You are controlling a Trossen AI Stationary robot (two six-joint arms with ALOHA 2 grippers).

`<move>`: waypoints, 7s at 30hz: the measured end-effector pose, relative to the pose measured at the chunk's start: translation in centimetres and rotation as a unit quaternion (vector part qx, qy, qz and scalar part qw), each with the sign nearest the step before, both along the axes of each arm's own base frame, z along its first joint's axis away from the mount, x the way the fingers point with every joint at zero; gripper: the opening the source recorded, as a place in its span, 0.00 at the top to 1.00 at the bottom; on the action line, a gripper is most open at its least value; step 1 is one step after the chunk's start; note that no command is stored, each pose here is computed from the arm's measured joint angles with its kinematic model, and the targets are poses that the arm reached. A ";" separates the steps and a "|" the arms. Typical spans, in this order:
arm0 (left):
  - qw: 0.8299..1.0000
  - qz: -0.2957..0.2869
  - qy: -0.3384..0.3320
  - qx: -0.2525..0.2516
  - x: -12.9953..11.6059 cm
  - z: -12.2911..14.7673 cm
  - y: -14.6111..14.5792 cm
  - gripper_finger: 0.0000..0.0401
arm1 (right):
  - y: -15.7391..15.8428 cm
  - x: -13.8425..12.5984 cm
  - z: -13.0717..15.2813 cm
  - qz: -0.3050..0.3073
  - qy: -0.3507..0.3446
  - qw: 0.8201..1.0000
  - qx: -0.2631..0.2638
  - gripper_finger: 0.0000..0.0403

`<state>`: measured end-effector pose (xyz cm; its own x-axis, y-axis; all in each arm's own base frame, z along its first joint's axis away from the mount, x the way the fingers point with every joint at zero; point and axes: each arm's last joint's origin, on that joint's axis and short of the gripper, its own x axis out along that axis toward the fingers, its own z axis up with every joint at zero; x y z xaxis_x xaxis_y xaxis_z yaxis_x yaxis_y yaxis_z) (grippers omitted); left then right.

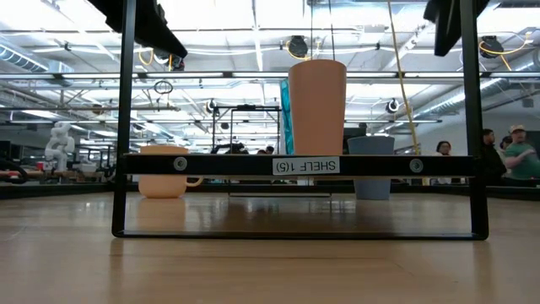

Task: Stack small to large cups/mugs on shelf
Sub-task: Put the blue cup on the shelf

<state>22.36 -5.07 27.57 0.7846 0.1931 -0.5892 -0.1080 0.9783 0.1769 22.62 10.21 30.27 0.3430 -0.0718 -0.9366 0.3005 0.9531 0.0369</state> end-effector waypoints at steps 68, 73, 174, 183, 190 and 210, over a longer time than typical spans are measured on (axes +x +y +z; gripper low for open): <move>0.993 -0.031 0.099 -0.058 -3.5 -4.9 -10.5 0.95 | 8.3 -2.4 1.0 0.067 -0.241 0.966 -0.056 0.51; 0.995 -0.034 0.079 -0.051 -3.3 -4.7 -10.6 0.95 | 7.2 -2.5 1.1 0.033 -0.201 0.977 -0.055 0.51; 0.992 -0.081 0.097 -0.017 -3.4 -4.7 -10.7 0.95 | -14.7 4.5 -3.9 0.091 0.084 0.987 -0.101 0.51; 0.992 -0.084 0.097 -0.014 -3.4 -4.7 -10.7 0.95 | -14.8 4.4 -5.4 0.109 0.086 0.985 -0.106 0.51; 0.991 -0.086 0.098 -0.012 -3.4 -4.7 -10.7 0.95 | -16.0 4.0 -6.5 0.096 0.086 0.986 -0.108 0.51; 0.991 -0.087 0.098 -0.010 -3.4 -4.7 -10.7 0.95 | -16.0 4.0 -6.9 0.097 0.083 0.986 -0.108 0.88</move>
<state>18.95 -15.73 22.86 0.6751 0.0513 -0.7359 0.0967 0.9828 0.1572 26.66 -5.83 23.35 0.2135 -0.2230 -0.9511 0.0966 0.9736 -0.2066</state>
